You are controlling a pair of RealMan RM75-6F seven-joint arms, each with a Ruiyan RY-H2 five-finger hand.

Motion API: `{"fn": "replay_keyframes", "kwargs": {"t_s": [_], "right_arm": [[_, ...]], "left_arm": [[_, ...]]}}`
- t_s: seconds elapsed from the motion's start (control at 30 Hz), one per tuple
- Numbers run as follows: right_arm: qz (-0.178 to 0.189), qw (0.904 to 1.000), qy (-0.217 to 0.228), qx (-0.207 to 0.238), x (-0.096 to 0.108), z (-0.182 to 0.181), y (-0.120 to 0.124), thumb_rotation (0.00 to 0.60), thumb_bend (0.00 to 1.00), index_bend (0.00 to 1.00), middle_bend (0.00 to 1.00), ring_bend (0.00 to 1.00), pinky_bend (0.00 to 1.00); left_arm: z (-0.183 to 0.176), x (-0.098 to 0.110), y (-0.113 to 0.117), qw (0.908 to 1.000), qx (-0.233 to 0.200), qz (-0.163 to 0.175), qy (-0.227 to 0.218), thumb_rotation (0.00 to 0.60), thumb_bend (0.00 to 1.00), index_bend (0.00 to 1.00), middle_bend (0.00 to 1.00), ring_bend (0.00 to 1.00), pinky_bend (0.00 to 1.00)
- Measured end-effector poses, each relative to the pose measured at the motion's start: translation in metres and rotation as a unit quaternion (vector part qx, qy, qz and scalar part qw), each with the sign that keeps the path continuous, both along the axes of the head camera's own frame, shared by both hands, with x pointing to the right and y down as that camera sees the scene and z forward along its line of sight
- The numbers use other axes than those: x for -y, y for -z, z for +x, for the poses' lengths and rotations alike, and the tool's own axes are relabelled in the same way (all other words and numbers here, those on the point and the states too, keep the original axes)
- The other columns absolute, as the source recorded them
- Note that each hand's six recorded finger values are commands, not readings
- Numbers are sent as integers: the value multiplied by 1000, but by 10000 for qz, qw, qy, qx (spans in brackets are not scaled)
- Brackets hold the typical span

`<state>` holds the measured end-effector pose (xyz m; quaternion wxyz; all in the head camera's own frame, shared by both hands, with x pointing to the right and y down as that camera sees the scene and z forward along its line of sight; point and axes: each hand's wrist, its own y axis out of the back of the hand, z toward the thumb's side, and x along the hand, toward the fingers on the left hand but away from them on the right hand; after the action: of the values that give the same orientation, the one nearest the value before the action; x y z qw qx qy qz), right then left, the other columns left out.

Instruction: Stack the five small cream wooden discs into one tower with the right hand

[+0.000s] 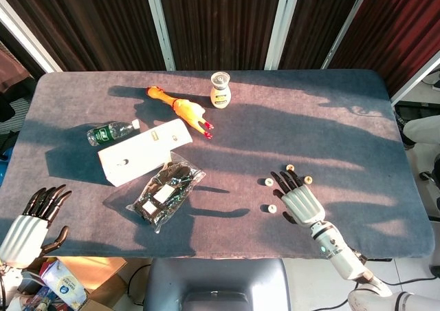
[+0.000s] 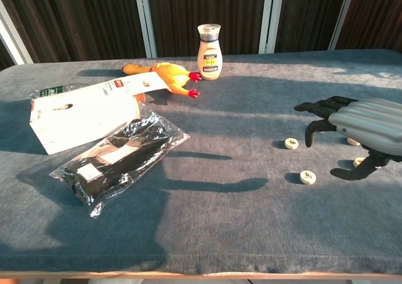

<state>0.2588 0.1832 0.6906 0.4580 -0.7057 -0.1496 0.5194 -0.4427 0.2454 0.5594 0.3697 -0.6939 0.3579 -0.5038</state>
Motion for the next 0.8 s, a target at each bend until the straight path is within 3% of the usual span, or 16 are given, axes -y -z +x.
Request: {"fn": "replay_keyframes", "kwargs": {"t_s": [0.23, 0.8], "right_arm": [[-215, 9998, 39, -25, 0, -10, -21, 600, 431, 516, 0, 0, 0], [-385, 9991, 173, -32, -10, -19, -35, 600, 442, 533, 0, 0, 0]], "left_arm": [[-1, 0, 0, 10000, 4, 2, 23, 600, 477, 0, 0, 0, 25], [-2, 0, 1, 10000, -27, 4, 32, 600, 477, 0, 0, 0, 24]]}}
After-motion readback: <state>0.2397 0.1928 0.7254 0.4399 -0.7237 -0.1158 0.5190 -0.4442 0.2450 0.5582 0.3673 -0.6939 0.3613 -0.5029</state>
